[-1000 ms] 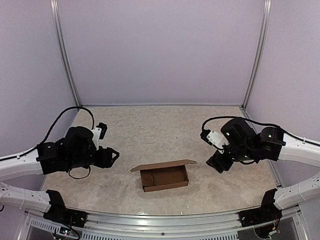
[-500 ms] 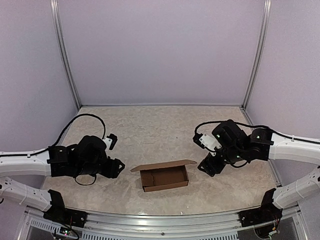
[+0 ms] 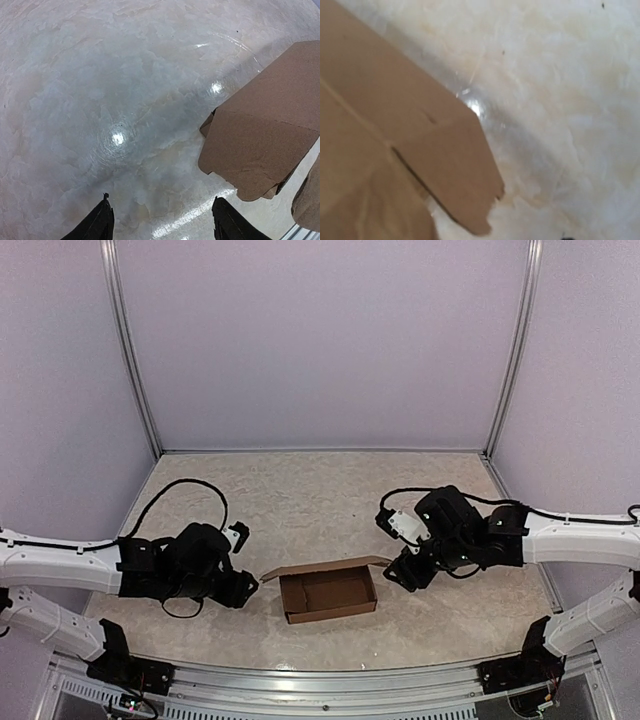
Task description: Fold the paper box
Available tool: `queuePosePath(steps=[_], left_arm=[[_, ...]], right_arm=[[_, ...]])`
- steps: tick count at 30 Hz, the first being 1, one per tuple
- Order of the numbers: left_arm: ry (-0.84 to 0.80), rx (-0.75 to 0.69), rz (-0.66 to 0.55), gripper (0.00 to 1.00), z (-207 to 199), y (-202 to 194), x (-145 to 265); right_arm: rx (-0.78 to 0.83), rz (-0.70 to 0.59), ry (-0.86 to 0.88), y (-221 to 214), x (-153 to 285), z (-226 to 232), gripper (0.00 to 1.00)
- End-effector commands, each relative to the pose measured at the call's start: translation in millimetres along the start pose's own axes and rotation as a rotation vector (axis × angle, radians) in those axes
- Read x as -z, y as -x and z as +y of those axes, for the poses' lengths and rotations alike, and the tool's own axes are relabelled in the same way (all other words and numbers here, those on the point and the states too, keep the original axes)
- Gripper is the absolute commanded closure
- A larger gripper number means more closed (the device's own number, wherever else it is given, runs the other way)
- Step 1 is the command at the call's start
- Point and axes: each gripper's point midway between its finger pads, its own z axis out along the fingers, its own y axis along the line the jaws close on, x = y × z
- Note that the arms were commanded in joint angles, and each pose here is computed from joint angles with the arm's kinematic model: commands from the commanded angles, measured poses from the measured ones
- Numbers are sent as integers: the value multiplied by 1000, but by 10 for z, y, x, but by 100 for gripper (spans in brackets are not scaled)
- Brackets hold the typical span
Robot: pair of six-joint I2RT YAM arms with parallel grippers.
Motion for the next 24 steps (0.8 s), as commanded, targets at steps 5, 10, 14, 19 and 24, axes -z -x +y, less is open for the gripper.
queuePosePath(steps=[5,10,14,19,24], left_arm=[[-23,-37,2,34,-128,55,-77],[-13,-39,0,34,-120,59,-102],[-3,-40,-4,34,-100,53,-122],[-17,-46,-27,34,-102,2,-158],[-38,-44,-66,33,-98,-33,-146]], right_arm=[[57,-53,19,78,-150,14,40],[65,-87,23,92,-186,16,52],[70,-102,25,76,-206,19,57],[74,-169,16,78,-191,5,60],[129,-280,30,110,-150,47,58]])
